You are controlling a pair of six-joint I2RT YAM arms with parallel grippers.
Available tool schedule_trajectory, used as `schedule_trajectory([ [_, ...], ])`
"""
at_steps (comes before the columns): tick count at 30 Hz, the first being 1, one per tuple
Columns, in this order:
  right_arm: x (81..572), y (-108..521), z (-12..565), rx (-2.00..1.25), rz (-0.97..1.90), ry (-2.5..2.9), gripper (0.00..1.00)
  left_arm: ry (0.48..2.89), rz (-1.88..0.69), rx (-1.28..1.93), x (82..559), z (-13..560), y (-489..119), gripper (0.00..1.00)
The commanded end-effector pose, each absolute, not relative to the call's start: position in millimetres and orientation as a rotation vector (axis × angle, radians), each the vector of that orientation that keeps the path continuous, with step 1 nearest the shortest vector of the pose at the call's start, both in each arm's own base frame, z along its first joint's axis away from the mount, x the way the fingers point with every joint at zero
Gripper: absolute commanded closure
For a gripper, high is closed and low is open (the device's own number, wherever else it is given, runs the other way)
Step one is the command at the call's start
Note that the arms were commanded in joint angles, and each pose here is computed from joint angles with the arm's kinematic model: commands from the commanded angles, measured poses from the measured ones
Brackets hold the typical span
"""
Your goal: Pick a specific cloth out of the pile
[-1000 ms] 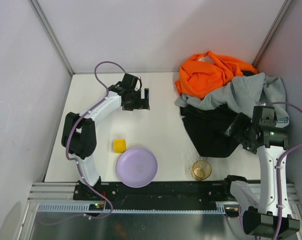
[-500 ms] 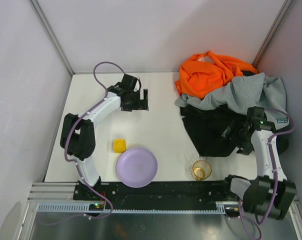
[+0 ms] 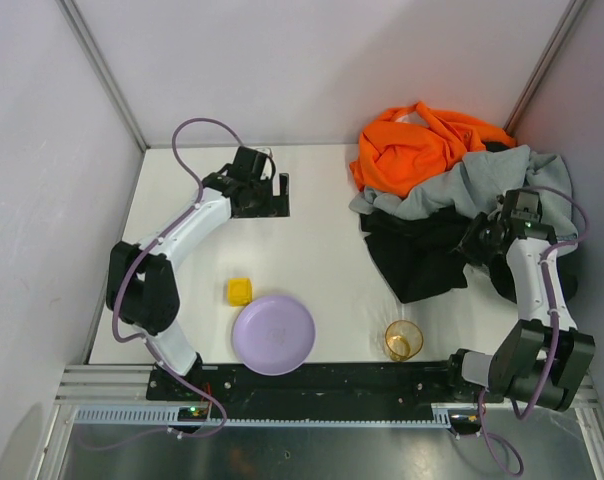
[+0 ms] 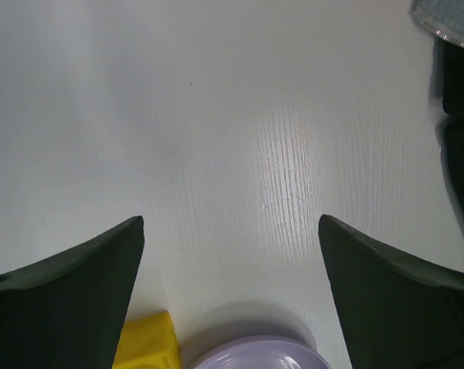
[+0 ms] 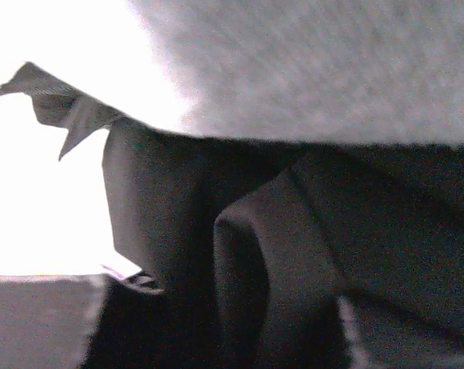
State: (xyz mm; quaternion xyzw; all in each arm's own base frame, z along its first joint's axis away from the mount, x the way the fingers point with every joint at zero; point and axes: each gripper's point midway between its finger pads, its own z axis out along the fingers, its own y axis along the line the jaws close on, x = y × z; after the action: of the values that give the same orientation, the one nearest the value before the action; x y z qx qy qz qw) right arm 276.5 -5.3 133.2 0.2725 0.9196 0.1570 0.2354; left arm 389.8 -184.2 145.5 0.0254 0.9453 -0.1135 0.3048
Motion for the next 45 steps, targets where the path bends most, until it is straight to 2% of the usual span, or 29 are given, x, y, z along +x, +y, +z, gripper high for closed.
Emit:
schedule_trajectory([
  [1, 325.5, 10.3, 198.5, 0.597, 0.631, 2.301, 0.76, 2.431, -0.267, 0.072, 394.7, 168.4, -176.7, 0.00],
  [6, 374.8, 6.0, 269.0, 0.486, 0.687, 2.103, 0.83, 2.410, -0.297, 0.055, 396.2, 178.7, -180.1, 0.00],
  [8, 401.0, -3.9, 318.4, 0.424, 0.671, 1.997, 0.88, 2.400, -0.312, 0.057, 396.8, 183.6, -182.0, 0.00],
  [16, 468.2, -51.3, 466.3, 0.363, 0.557, 1.698, 0.91, 2.377, -0.362, 0.050, 399.1, 196.6, -188.9, 0.00],
  [19, 479.6, -69.0, 500.6, 0.380, 0.524, 1.590, 0.91, 2.374, -0.376, 0.041, 399.8, 199.0, -191.1, 0.00],
  [22, 489.4, -86.1, 509.2, 0.442, 0.492, 1.527, 0.91, 2.372, -0.384, 0.027, 400.6, 200.4, -191.9, 0.00],
  [25, 503.1, -94.7, 487.7, 0.498, 0.485, 1.555, 0.91, 2.371, -0.388, 0.020, 402.2, 200.7, -192.8, 0.00],
  [29, 525.8, -101.7, 413.8, 0.594, 0.498, 1.719, 0.86, 2.373, -0.406, 0.023, 402.8, 201.4, -195.9, 0.00],
  [34, 538.6, -102.6, 262.5, 0.773, 0.516, 2.110, 0.77, 2.374, -0.450, 0.038, 407.0, 203.5, -205.0, 0.00],
  [37, 525.8, -93.6, 169.0, 0.861, 0.534, 2.374, 0.72, 2.375, -0.478, 0.048, 412.2, 204.5, -211.2, 0.00],
  [40, 501.9, -81.7, 100.2, 0.928, 0.569, 2.582, 0.65, 2.373, -0.495, 0.048, 417.1, 206.2, -214.3, 0.00],
  [43, 486.9, -71.4, 75.0, 0.914, 0.585, 2.665, 0.58, 2.370, -0.510, 0.030, 420.5, 208.1, -212.4, 0.00],
  [45, 484.4, -69.2, 79.0, 0.885, 0.567, 2.662, 0.49, 2.372, -0.520, 0.003, 422.9, 208.4, -207.1, 0.00],
])
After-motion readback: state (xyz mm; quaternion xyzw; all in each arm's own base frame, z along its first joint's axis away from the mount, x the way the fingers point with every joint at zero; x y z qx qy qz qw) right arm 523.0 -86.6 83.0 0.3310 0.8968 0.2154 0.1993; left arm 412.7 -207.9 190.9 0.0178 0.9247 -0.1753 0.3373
